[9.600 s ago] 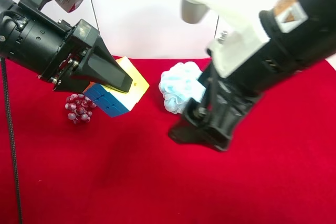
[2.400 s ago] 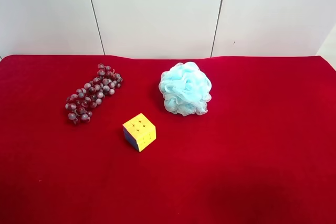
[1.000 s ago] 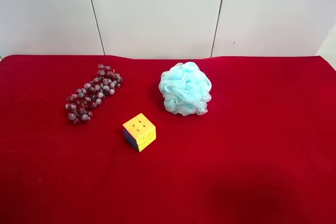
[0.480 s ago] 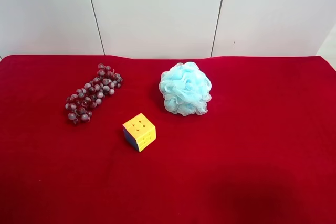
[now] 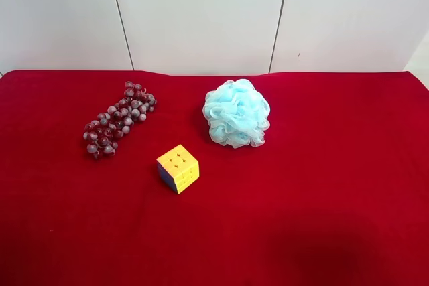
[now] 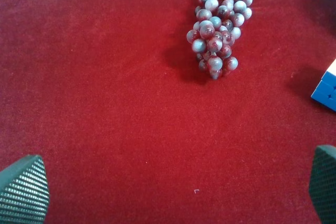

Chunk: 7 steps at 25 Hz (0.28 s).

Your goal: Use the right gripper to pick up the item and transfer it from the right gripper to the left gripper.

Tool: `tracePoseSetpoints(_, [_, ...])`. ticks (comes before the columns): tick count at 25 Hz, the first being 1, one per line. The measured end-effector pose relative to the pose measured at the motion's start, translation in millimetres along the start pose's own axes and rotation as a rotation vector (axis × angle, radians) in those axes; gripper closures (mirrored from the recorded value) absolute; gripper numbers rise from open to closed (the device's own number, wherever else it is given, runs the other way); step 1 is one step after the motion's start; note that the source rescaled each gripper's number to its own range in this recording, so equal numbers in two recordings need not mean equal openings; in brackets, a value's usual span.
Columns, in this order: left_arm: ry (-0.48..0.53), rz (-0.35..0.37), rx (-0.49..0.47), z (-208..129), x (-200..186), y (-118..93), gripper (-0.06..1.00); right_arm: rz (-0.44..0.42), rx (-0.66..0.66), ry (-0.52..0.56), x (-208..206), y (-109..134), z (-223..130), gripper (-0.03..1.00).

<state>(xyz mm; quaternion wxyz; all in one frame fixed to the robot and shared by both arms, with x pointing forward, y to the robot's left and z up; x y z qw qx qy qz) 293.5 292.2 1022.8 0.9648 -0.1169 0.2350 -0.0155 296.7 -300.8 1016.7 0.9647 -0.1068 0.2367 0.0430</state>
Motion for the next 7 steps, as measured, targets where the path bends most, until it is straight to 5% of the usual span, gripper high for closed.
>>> tracePoseSetpoints(7, [0.000,0.000,0.000,0.0,0.0,0.0,-0.06,0.000,0.000,0.000,0.0,0.0,0.0,-0.03])
Point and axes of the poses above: a point on each arm's last joint axis where the gripper is mounted, x pointing out along that axis toward the gripper, y along the wrist's bending axis when the last joint is at zero, z = x × y, the point moved 7 cm from there along x, pointing out along that axis toward the gripper, and after that the axes turned 14 degrees about -x, right-handed, at the moved point
